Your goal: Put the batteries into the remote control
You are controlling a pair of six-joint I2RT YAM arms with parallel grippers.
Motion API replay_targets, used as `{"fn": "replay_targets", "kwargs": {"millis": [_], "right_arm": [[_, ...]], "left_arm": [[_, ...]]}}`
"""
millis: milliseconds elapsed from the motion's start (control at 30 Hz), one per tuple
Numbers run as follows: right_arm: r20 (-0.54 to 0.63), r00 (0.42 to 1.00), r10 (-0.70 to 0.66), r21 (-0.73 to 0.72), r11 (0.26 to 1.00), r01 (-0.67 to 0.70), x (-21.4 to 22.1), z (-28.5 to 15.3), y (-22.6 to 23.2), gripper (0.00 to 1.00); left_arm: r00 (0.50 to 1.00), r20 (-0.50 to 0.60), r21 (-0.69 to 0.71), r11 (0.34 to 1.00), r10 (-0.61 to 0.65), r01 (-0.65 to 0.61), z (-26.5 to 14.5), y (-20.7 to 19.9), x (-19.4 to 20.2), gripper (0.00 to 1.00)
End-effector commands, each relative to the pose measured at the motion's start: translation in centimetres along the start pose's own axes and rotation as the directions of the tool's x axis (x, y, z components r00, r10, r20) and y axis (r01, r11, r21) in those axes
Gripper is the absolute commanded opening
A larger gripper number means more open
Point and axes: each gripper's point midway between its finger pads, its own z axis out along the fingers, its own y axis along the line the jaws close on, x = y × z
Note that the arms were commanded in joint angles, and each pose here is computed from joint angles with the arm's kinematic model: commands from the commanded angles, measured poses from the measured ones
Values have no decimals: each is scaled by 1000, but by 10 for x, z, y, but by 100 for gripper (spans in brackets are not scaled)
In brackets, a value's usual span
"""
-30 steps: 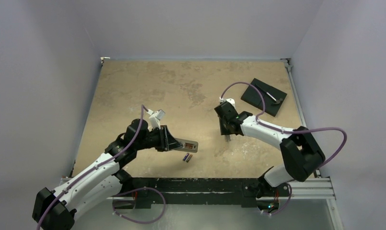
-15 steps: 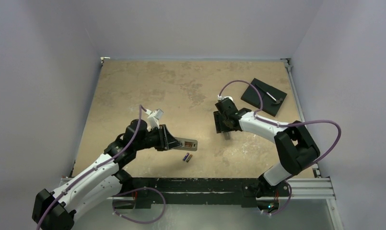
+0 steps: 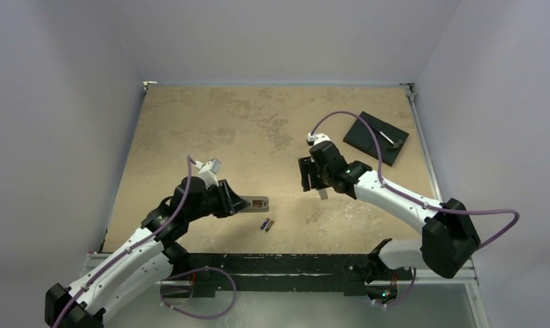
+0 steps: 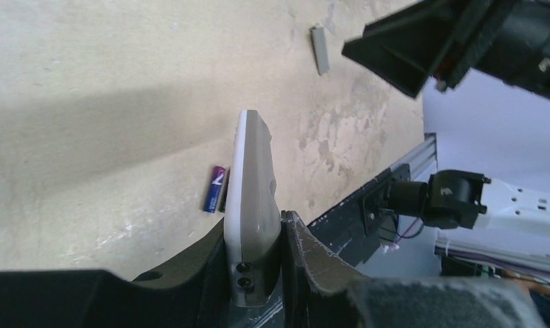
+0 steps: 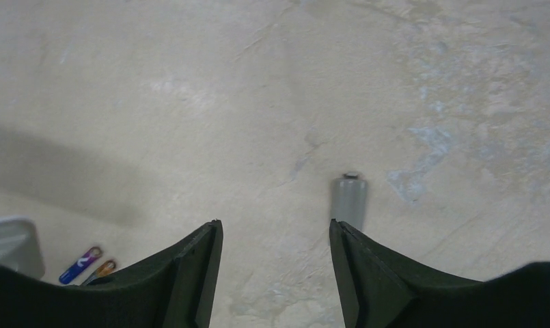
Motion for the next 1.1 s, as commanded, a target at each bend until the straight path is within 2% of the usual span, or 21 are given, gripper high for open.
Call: {"fn": "replay_targets", "kwargs": {"millis": [0, 333, 600, 1067], "right_arm": [[-17, 1000, -24, -81, 996, 22, 18, -12, 32, 65], [-24, 997, -67, -260, 964, 58, 47, -26, 99, 62], [-48, 992, -115, -288, 953, 96, 70, -23, 141, 65], [-30, 999, 34, -308, 950, -42, 80, -23, 172, 72]], "left_arm": [[993, 118, -72, 997, 1, 8, -14, 1, -25, 0], [974, 225, -181, 980, -39, 81, -34, 23, -34, 0], [966, 257, -204, 974, -45, 99, -42, 29, -36, 0], [949, 313, -190, 976, -43, 107, -62, 24, -43, 0]]}}
